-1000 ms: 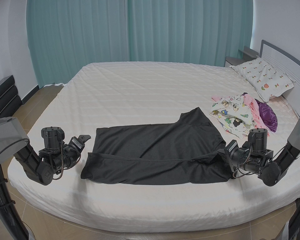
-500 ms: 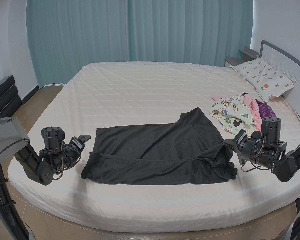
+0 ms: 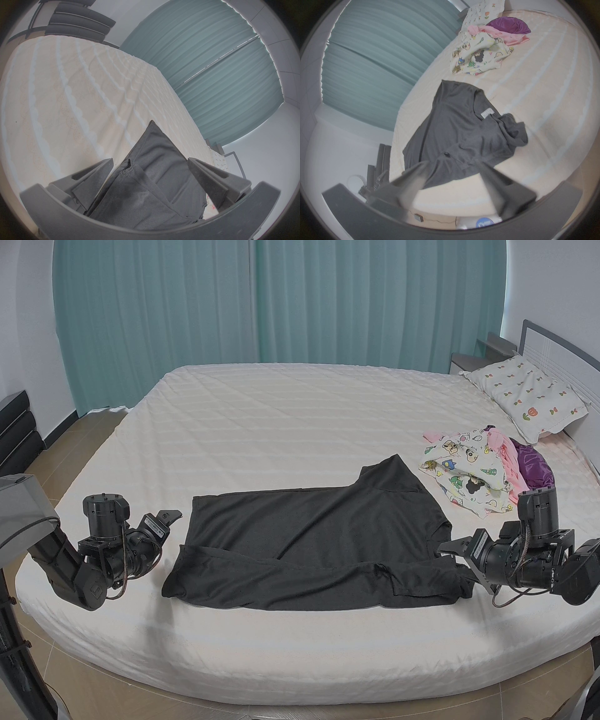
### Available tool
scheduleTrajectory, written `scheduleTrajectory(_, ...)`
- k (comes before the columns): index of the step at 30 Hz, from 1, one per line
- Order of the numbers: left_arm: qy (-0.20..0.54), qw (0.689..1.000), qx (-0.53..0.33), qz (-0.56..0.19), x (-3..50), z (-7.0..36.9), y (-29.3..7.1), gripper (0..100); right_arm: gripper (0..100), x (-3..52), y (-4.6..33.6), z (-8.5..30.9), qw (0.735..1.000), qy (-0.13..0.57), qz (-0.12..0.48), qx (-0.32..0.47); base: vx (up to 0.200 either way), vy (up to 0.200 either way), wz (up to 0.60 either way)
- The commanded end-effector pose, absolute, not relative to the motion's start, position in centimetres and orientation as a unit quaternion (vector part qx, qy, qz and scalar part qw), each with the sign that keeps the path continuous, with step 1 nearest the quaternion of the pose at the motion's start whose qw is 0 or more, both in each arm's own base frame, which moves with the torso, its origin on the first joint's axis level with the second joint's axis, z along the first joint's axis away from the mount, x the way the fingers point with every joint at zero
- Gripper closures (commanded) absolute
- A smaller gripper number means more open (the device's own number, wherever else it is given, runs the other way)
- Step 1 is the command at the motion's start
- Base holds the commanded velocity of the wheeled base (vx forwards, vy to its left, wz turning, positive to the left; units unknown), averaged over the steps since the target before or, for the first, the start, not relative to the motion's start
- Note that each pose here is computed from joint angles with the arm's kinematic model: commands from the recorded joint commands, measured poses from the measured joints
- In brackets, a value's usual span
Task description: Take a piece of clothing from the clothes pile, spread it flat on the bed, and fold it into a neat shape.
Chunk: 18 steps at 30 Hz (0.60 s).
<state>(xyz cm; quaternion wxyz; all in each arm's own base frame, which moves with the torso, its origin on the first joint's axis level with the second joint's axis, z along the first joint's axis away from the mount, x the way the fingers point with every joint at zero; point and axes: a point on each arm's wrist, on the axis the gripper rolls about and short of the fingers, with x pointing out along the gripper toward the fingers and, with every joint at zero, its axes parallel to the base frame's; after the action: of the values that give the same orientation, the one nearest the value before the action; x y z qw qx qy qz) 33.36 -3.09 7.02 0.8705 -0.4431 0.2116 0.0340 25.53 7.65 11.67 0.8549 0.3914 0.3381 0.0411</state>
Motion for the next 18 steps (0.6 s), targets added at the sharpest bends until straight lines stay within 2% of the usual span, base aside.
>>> scheduleTrajectory(1, 0.212, 0.87, -0.443, 0.033, 33.4, 7.0, -3.1, 0, 0, 25.0, 7.4, 12.0, 0.856, 0.35, 0.053, 0.377, 0.0, 0.0, 0.0)
scheduleTrajectory(9, 0.212, 0.87, -0.443, 0.035, 33.3, 7.0, -3.1, 0, 0, 27.2, 5.8, 8.9, 0.856, 0.365, 0.018, 0.365, 0.0, 0.0, 0.0)
scheduleTrajectory(18, 0.208, 0.871, -0.444, 0.033, 33.2, 7.3, -3.1, 0, 0, 27.9, 5.3, 8.4, 0.859, 0.351, 0.017, 0.372, 0.0, 0.0, 0.0)
